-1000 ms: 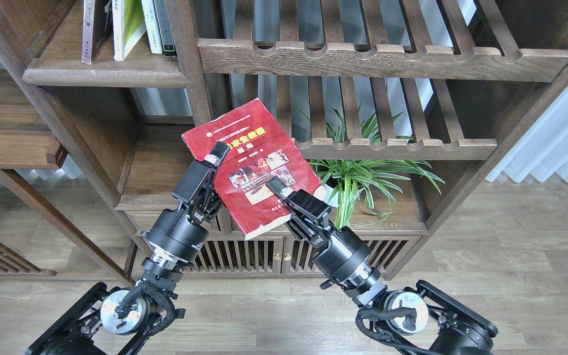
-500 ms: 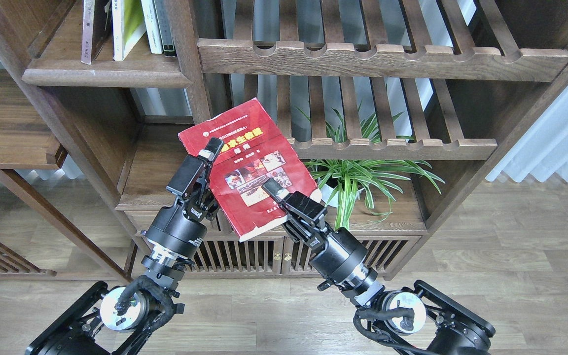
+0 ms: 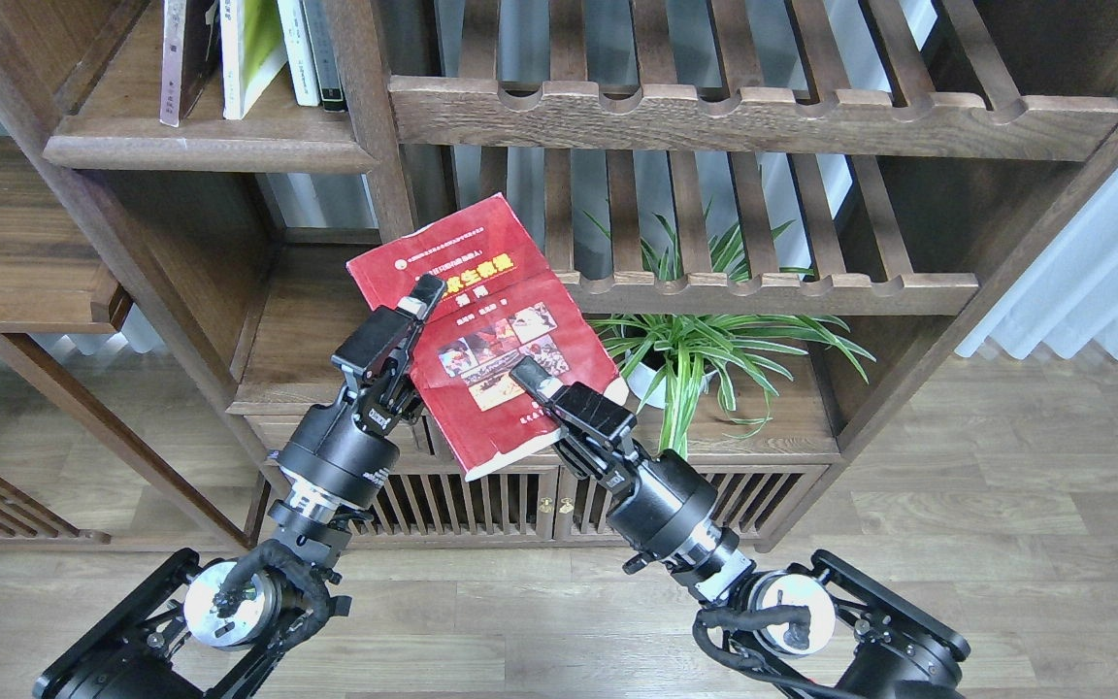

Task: Organize books on shelf
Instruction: 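Pinch the red book between both grippers and hold it, then carry the red book up toward the upper shelf with the left gripper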

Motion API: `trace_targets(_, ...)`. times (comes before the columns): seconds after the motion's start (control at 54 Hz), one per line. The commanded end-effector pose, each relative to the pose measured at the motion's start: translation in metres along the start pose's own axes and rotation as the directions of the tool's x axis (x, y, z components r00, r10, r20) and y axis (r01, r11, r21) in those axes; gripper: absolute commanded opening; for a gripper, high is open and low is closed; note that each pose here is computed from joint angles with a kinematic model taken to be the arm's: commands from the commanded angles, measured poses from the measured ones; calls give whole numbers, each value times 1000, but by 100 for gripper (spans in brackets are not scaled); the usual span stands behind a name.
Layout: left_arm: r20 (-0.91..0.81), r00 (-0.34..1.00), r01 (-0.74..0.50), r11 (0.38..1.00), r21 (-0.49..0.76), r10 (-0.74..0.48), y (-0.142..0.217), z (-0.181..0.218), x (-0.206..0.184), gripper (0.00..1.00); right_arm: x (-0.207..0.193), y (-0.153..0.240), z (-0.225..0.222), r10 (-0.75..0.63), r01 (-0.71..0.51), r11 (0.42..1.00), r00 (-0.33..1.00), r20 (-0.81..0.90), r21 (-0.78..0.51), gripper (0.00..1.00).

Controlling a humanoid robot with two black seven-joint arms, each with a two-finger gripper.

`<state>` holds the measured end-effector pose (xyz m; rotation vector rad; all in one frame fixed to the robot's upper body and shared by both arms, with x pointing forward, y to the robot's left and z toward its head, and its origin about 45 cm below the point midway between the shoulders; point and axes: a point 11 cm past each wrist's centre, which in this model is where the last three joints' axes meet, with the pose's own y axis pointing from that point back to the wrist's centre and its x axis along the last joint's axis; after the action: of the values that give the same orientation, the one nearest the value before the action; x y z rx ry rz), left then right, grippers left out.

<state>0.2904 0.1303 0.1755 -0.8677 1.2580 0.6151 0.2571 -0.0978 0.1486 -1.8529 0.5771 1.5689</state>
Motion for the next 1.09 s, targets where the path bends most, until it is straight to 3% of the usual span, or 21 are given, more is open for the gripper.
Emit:
trace_targets(0.0,6,1000,-12,1000,16,12,3,-2,3,27,3,1,-1,7,-7,1000,1000,3,8,5)
trace_targets(0.204,6,1000,-17,1000,25,16,4,-4,4,23,2,-2,-2,3,-3,1000,1000,6,11,5)
trace_targets(0.37,6,1000,-19,999,25,19,5,-5,5,10,0,-4,-2,-2,2,1000,1000,4,8,5)
trace_targets(0.963,27,999,-44,998,43,43,12,-3,9,6,0,-7,-16,-6,7,999,1000,-6,50,6)
trace_targets(1.074,28,999,-44,998,40,43,11,-2,9,6,0,-7,-14,-5,5,999,1000,-6,45,15)
